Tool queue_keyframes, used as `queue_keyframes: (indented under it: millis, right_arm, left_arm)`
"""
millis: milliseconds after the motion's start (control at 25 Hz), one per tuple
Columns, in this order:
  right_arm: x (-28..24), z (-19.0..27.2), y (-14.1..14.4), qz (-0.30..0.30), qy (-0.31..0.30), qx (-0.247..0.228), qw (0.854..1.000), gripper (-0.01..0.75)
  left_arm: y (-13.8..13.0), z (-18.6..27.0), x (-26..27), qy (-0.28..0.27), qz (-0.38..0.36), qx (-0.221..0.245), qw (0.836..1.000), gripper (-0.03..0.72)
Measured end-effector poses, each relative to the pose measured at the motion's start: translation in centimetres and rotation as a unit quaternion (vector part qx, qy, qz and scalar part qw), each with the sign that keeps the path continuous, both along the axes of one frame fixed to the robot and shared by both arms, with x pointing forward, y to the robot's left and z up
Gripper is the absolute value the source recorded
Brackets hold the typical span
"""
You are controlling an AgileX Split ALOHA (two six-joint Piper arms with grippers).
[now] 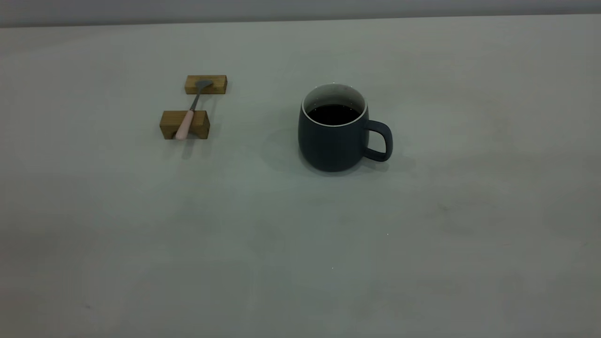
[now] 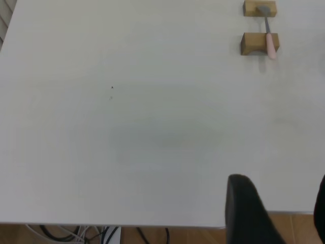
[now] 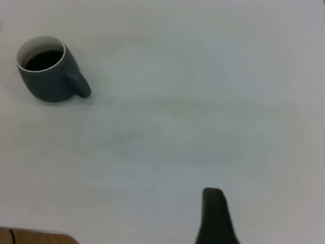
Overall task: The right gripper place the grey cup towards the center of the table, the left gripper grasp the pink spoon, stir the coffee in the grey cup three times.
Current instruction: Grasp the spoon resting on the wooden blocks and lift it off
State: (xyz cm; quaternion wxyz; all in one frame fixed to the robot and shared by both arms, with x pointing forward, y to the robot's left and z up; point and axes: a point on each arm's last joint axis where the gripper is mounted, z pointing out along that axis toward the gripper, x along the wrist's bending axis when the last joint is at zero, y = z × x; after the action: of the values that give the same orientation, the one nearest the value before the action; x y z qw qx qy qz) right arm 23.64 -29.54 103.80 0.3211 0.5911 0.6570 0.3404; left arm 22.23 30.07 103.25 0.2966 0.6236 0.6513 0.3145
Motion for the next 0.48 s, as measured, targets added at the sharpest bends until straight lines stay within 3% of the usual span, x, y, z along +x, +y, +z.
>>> queue_keyframes:
  millis: [480]
  right_arm:
    - [0.00,0.00,0.00,0.000,0.000,0.000,1.000,0.349]
  left_arm:
    - [0.00,0.00,0.00,0.000,0.000,0.000,1.000,0.402]
